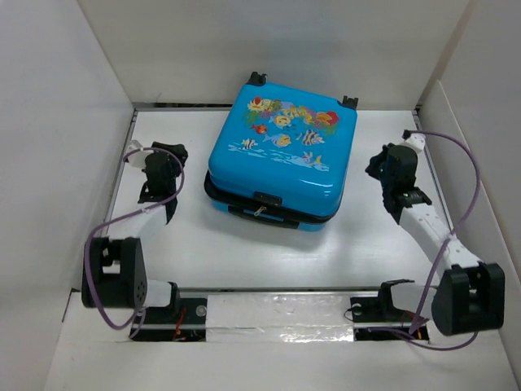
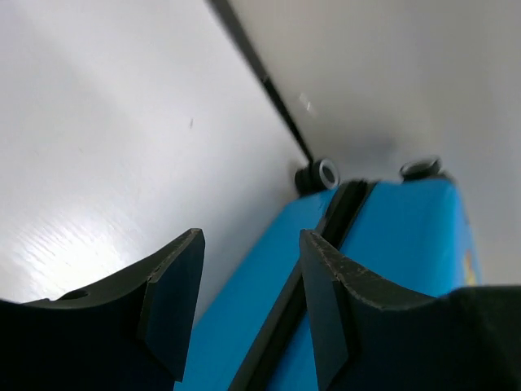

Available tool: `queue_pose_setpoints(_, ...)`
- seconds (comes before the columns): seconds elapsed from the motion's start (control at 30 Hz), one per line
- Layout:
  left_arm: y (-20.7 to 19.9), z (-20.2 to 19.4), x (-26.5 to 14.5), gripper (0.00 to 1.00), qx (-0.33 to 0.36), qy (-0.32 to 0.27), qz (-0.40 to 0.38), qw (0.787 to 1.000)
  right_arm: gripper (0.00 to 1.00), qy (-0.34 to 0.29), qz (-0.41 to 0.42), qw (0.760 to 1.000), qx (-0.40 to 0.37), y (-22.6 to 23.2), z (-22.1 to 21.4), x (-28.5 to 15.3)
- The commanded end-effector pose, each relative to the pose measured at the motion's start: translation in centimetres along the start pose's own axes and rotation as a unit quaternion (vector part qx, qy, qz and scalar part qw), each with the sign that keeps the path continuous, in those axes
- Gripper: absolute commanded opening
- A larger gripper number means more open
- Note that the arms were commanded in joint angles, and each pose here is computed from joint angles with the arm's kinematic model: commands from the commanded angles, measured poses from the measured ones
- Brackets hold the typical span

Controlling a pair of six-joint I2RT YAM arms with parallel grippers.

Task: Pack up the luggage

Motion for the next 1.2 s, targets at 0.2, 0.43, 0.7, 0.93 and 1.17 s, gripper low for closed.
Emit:
queue_pose_setpoints(0.2,-1.3,-5.8,-1.2,0.47,0.023,0.143,-0.075,0.987,0.0,0.069,0.132,0.989,-0.001,2.9,-3.2,3.9)
queue_pose_setpoints(0.43,0.2,-7.9,-5.2,0.47,0.053,0.174,-0.085,0.98,0.0,0.109,0.212,0.97,-0.039,6.4,-3.5,6.8)
queue_pose_setpoints(0.7,1.3,-12.0,-11.6,0.47,0.067,0.254,-0.124,0.957,0.0,0.101,0.306,0.943,-0.085,11.2,0.2,11.6)
queue_pose_setpoints(0.93,1.0,-16.8,-18.7,0.47,0.07,0.338,-0.168,0.923,0.04,0.089,0.347,0.927,-0.116,12.3,3.1,13.0)
queue_pose_setpoints(1.17,-4.1,-15.2,-23.0,0.57,0.097,0.281,-0.248,0.922,0.47,0.082,0.277,0.952,-0.105,8.0,5.0,13.2)
Point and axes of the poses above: each gripper's point midway between its finger pads, its own x axis out along the fingers, its own y axis along the line the jaws close on, z = x × y, the point moved 9 cm from there along -x, back along the fingers, and after that the axes turned 6 degrees about -x, right-handed, at the moved point
